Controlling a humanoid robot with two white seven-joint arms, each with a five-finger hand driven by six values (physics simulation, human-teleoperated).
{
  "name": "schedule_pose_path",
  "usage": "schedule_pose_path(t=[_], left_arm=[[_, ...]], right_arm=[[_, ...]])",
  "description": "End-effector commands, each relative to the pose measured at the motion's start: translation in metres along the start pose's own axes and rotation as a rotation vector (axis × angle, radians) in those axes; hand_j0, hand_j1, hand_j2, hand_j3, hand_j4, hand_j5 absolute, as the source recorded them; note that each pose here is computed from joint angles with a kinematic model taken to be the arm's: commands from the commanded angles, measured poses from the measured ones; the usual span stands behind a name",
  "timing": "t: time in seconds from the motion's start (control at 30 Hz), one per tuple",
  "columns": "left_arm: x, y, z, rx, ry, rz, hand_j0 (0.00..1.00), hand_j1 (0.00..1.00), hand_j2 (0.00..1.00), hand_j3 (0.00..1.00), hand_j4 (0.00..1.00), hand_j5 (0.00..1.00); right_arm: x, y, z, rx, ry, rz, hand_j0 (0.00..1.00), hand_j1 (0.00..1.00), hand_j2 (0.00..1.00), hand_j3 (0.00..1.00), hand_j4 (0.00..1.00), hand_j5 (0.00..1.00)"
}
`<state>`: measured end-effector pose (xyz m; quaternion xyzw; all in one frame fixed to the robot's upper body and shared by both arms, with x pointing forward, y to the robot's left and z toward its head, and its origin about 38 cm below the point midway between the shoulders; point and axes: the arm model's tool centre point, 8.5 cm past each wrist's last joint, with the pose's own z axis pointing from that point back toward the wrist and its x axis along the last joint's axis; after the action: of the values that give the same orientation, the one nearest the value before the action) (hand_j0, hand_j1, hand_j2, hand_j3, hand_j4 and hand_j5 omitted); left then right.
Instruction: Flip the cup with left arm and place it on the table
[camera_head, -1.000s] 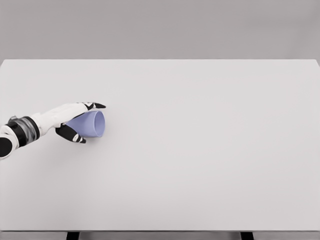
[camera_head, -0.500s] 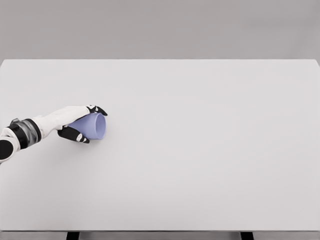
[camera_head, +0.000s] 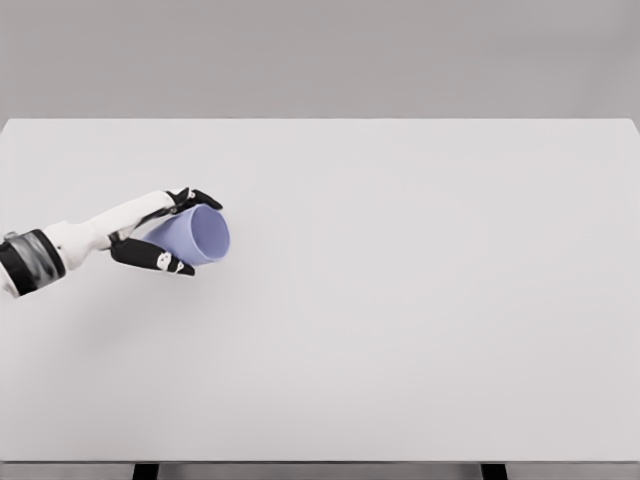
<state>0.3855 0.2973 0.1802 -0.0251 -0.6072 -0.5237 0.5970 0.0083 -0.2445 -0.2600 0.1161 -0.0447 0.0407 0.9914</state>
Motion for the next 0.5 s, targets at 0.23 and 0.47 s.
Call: schedule_pose_path(t=[0.23,0.47], left_arm=[[-0.006,-0.002,0.004,0.008,-0.110,0.279,0.66,0.66,0.66,0.66,0.66,0.66],[-0.012,-0.001,0.002,0.042,-0.165,0.430,0.66,0.66,0.66,0.66,0.66,0.66]], right_arm=[[0.000,0.000,0.000,0.000,0.000,0.000,1.00,1.00,1.00,1.00,1.00,1.00],[0.000,0.000,0.000,0.000,0.000,0.000,1.00,1.00,1.00,1.00,1.00,1.00]])
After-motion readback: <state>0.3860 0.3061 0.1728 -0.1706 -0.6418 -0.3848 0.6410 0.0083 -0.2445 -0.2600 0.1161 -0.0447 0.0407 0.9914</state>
